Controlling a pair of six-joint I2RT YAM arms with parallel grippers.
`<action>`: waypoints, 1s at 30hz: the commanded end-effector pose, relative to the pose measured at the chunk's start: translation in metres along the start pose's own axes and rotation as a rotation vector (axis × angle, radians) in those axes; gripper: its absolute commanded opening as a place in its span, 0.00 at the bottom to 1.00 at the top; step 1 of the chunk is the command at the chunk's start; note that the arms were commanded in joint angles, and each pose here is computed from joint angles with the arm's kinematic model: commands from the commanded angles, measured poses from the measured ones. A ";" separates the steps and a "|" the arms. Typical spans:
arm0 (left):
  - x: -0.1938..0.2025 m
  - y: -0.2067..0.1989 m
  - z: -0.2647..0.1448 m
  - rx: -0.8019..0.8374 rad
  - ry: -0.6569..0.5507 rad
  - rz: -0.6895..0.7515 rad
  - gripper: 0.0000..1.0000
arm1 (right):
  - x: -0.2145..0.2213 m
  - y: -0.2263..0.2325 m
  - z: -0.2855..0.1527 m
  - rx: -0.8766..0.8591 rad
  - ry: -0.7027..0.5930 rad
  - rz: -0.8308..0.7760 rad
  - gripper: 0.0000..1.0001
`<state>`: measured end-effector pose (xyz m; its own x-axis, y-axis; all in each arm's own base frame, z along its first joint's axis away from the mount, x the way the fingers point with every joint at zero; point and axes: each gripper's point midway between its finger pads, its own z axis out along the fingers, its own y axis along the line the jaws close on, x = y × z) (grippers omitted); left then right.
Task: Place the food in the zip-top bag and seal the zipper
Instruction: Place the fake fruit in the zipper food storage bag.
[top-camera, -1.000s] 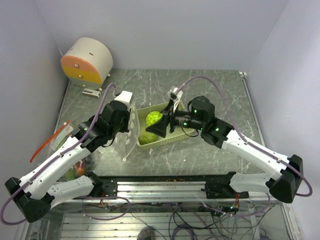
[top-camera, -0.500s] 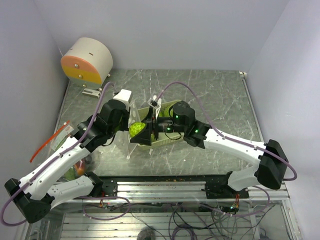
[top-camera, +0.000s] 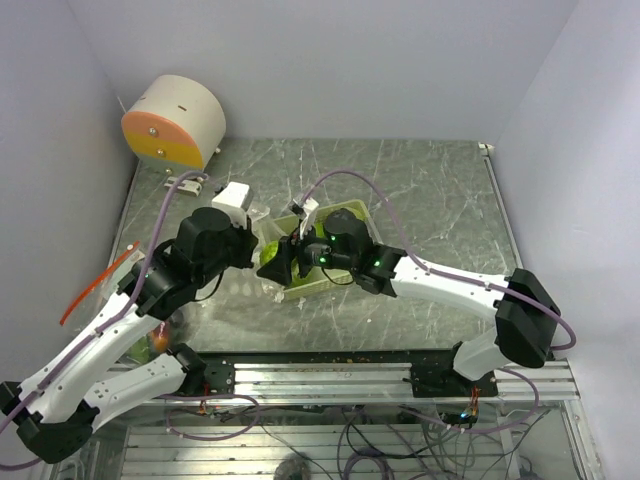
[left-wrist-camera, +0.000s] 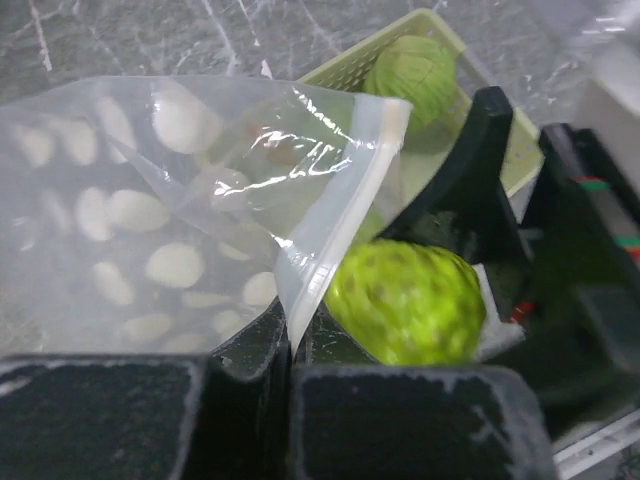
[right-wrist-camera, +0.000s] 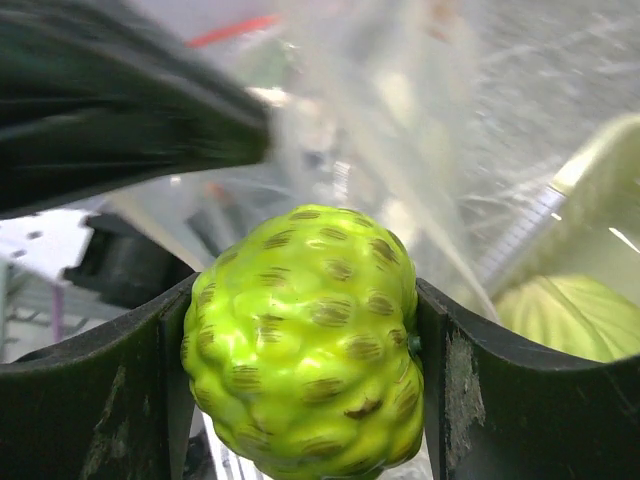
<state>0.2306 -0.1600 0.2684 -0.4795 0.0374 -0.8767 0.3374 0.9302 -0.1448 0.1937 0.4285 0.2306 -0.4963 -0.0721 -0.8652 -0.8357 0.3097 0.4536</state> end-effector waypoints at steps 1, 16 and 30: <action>-0.007 -0.019 -0.010 0.113 -0.043 -0.065 0.07 | -0.012 -0.043 -0.003 0.258 -0.038 0.003 0.41; 0.004 -0.041 -0.006 0.236 -0.063 -0.171 0.07 | -0.044 -0.043 0.008 0.362 -0.079 0.005 0.68; 0.003 -0.017 -0.008 0.111 -0.071 -0.163 0.07 | -0.060 -0.006 -0.033 0.305 -0.103 -0.093 1.00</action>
<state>0.2109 -0.1799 0.2608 -0.5138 -0.1161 -0.8500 0.3790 0.8582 -0.3463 0.2468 0.4027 0.2379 -0.4574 -0.0739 -0.8862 -0.6770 0.6751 0.2931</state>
